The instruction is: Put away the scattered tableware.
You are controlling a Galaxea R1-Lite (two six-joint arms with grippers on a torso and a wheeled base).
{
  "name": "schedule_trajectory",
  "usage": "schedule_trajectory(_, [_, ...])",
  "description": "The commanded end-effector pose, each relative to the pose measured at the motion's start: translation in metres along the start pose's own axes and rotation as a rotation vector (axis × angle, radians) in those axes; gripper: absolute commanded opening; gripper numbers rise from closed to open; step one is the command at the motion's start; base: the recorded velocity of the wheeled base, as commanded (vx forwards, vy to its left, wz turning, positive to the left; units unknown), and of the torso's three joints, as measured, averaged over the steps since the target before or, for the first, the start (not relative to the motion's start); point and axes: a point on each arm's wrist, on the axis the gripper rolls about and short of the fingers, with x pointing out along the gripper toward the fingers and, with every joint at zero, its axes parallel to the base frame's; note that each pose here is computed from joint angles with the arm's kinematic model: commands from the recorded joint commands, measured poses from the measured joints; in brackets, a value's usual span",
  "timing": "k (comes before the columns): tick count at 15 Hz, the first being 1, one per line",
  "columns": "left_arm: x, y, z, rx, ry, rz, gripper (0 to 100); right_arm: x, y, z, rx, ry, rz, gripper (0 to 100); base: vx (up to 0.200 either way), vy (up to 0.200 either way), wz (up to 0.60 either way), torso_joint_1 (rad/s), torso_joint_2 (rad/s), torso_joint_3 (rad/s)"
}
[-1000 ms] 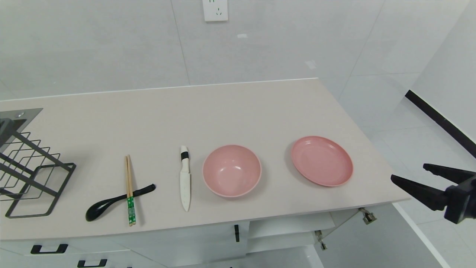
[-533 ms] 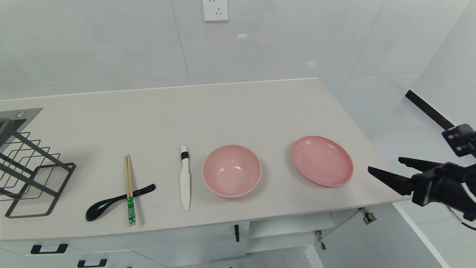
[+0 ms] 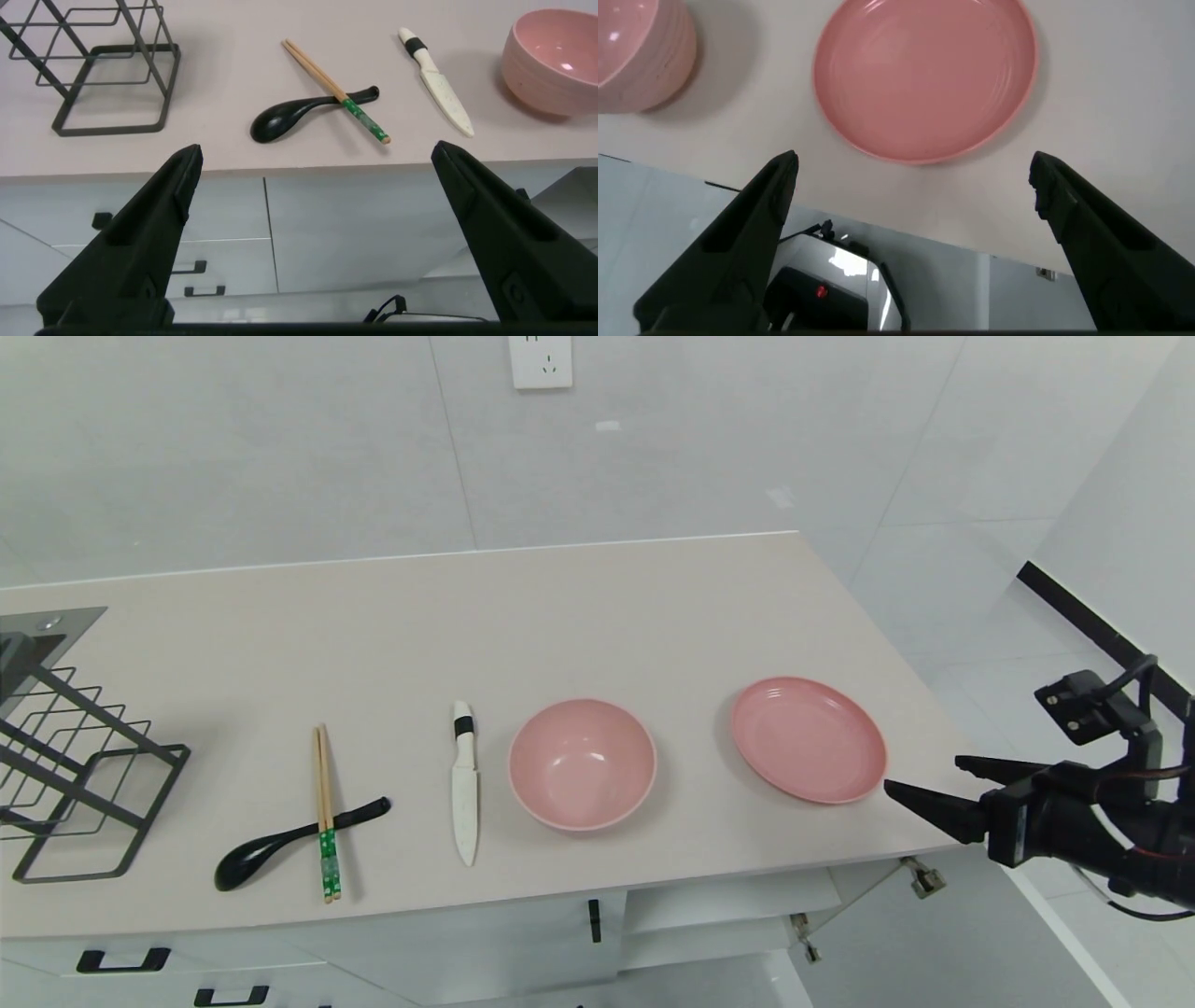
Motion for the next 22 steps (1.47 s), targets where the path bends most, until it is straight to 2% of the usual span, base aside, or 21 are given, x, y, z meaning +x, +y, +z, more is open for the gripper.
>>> schedule_trajectory(1, [0.000, 0.000, 0.000, -0.001, 0.000, 0.000, 100, 0.007, -0.002, -0.004, 0.006, 0.022, 0.002, 100, 0.000, 0.000, 0.00, 0.000, 0.00, 0.000])
schedule_trajectory(5, [0.000, 0.000, 0.000, 0.000, 0.000, 0.000, 100, 0.030, -0.010, -0.008, 0.011, 0.039, -0.005, 100, 0.000, 0.000, 0.00, 0.000, 0.00, 0.000])
schedule_trajectory(12, [0.000, 0.000, 0.000, 0.000, 0.000, 0.000, 100, 0.062, -0.022, -0.010, 0.005, 0.004, -0.014, 100, 0.000, 0.000, 0.00, 0.000, 0.00, 0.000])
schedule_trajectory(22, [0.000, 0.000, 0.000, -0.001, 0.000, 0.000, 100, 0.096, -0.033, -0.027, -0.001, -0.017, -0.078, 100, 0.000, 0.000, 0.00, 0.000, 0.00, 0.000])
